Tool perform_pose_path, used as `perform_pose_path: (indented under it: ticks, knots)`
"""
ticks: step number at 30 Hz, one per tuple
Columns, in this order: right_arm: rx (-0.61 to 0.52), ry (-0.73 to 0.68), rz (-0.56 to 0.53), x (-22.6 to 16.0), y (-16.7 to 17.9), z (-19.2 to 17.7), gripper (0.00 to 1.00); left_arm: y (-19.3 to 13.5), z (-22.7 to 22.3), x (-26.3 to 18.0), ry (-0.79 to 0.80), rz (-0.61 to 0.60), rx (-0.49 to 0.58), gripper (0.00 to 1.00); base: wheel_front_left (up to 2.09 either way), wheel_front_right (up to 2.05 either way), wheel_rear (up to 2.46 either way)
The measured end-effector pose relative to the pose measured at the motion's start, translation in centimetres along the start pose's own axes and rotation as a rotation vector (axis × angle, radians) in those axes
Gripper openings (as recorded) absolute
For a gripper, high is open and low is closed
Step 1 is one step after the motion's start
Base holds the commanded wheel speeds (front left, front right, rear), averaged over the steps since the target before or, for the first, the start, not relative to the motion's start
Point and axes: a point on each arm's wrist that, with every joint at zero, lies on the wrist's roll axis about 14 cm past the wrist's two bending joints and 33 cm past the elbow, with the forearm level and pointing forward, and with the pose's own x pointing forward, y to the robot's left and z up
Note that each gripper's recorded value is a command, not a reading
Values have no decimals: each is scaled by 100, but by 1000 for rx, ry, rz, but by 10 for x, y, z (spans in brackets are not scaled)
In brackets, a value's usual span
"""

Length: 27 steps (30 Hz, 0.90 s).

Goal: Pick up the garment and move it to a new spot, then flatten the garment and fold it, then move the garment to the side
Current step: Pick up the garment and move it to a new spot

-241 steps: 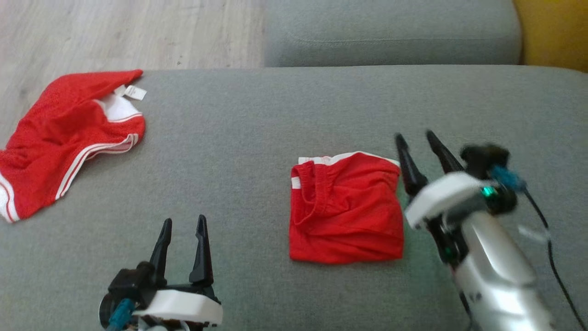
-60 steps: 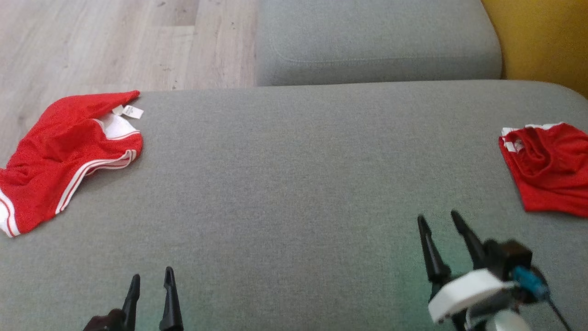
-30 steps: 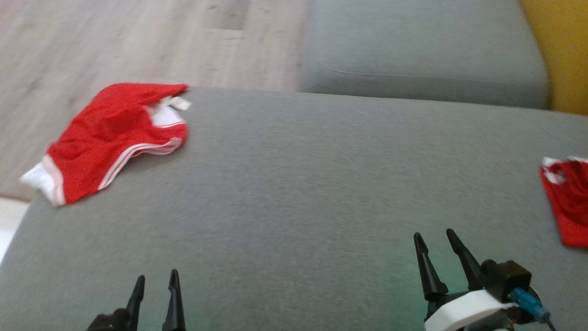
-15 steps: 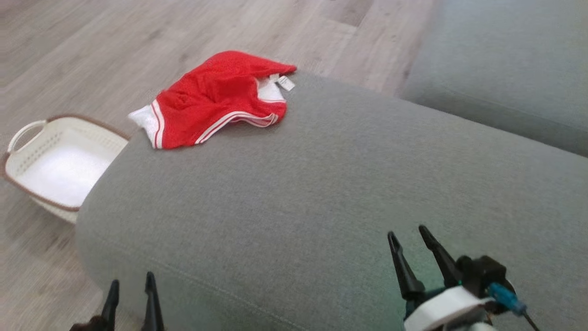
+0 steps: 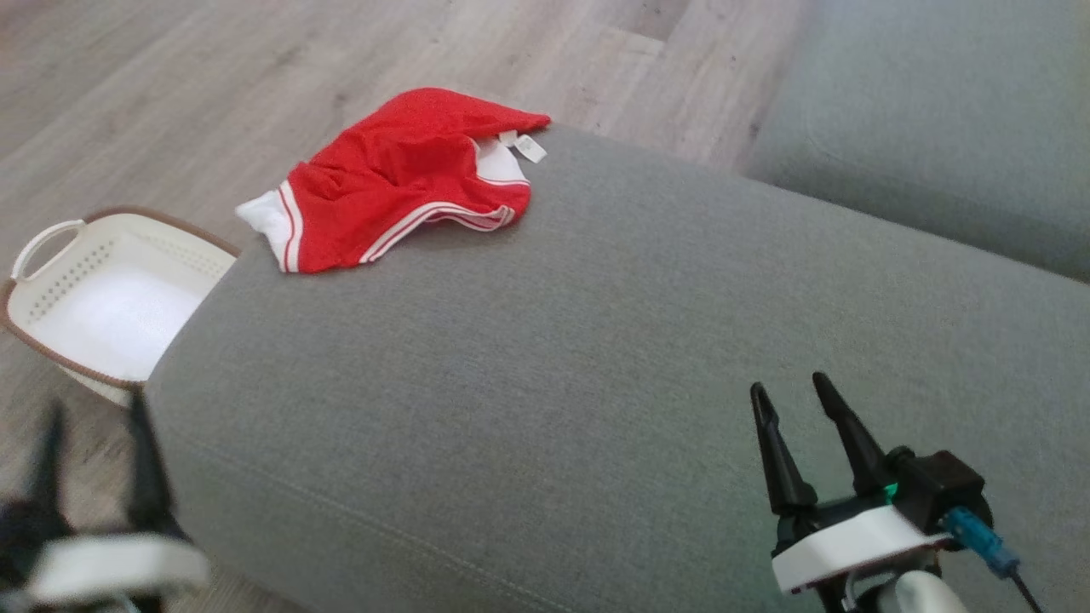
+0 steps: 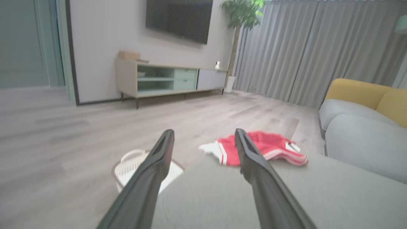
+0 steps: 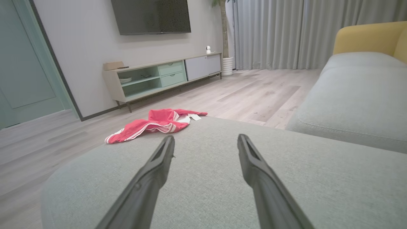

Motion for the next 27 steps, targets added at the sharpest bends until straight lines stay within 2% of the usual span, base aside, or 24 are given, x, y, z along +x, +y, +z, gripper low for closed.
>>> perform_pose_path:
  ticks: [4,8,10,12,14,20,24,27]
  knots:
    - [-19,-7,-45,-2,-17,4,100,-9,73,45,-147,-68,98,100,0,0,0]
    - [-25,4,-110,-6,-42,3,100,-42,129,94,-237,-173,193,100,0,0,0]
    - [-28,3,-142,-7,-54,3,100,-62,145,119,-245,-227,252,100,0,0,0]
    - [-33,-7,-172,-7,-67,6,100,-80,152,142,-235,-272,357,100,0,0,0]
    - [-42,-18,-197,-5,-78,11,100,-103,155,166,-221,-314,373,100,0,0,0]
    - [-77,-29,-267,-2,-111,19,100,-158,95,229,11,-425,418,100,0,0,0]
    - [-84,-10,-312,-4,-131,13,100,-176,20,252,235,-468,453,100,0,0,0]
    - [-91,-2,-341,-3,-145,9,100,-185,-43,253,414,-510,492,100,0,0,0]
